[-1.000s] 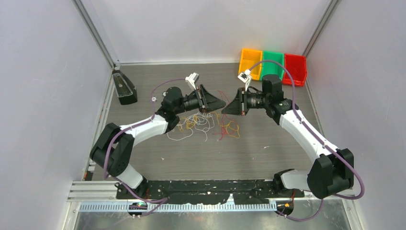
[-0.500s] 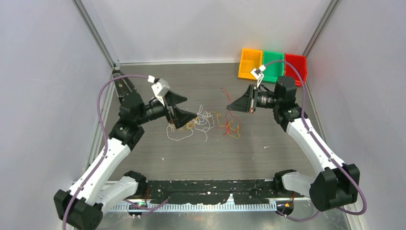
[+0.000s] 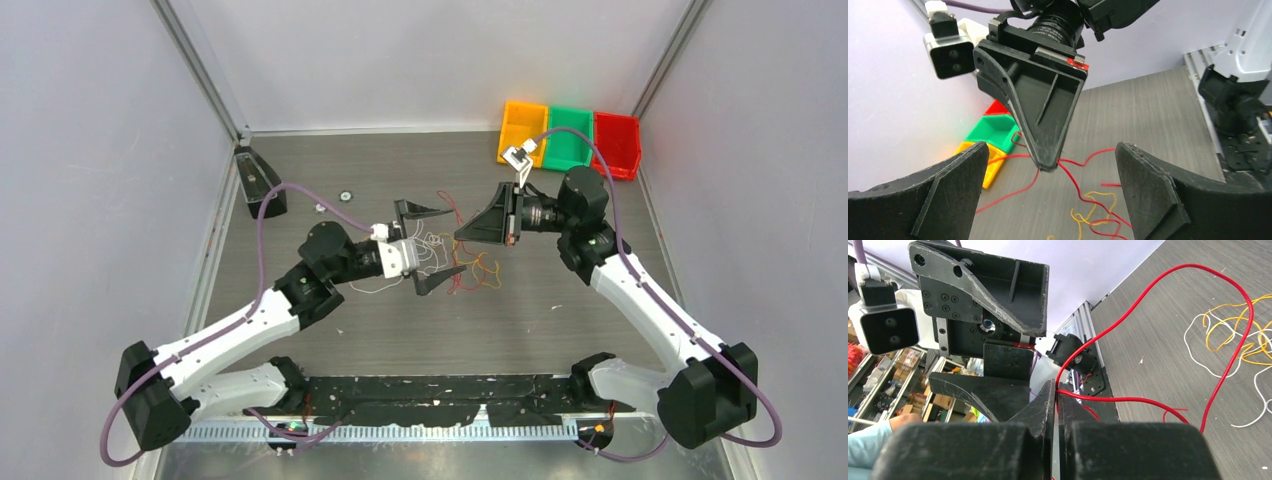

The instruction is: Untangle the cables

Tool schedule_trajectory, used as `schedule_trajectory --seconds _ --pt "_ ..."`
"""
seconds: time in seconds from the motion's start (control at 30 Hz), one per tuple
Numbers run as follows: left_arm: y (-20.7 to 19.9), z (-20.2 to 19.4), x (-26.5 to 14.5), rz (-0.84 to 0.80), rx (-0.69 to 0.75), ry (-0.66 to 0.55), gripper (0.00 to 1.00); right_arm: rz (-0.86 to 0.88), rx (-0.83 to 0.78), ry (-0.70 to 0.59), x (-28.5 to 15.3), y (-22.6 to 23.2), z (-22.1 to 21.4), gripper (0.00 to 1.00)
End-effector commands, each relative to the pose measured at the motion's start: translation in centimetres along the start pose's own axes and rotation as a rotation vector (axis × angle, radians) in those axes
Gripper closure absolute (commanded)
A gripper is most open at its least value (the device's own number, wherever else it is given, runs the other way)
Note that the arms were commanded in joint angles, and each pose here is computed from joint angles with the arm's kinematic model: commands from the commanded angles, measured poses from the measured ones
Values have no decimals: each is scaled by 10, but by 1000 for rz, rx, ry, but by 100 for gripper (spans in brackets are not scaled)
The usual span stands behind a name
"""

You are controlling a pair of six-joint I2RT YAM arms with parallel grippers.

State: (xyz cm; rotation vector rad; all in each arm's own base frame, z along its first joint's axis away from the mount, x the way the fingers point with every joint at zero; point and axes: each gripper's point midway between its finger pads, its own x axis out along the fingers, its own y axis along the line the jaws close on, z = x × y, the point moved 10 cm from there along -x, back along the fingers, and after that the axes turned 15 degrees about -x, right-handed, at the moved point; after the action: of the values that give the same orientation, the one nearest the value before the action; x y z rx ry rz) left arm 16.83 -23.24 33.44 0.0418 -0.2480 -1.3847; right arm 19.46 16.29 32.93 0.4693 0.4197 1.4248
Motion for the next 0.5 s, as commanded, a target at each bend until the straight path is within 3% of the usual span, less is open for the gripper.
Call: schedule_trajectory --seconds 0.0,0.47 --pt "10 15 11 85 214 -101 1 46 -98 -31 3 19 11 95" --pt "12 -22 23 70 278 -16 31 108 -118 -53 3 39 16 95"
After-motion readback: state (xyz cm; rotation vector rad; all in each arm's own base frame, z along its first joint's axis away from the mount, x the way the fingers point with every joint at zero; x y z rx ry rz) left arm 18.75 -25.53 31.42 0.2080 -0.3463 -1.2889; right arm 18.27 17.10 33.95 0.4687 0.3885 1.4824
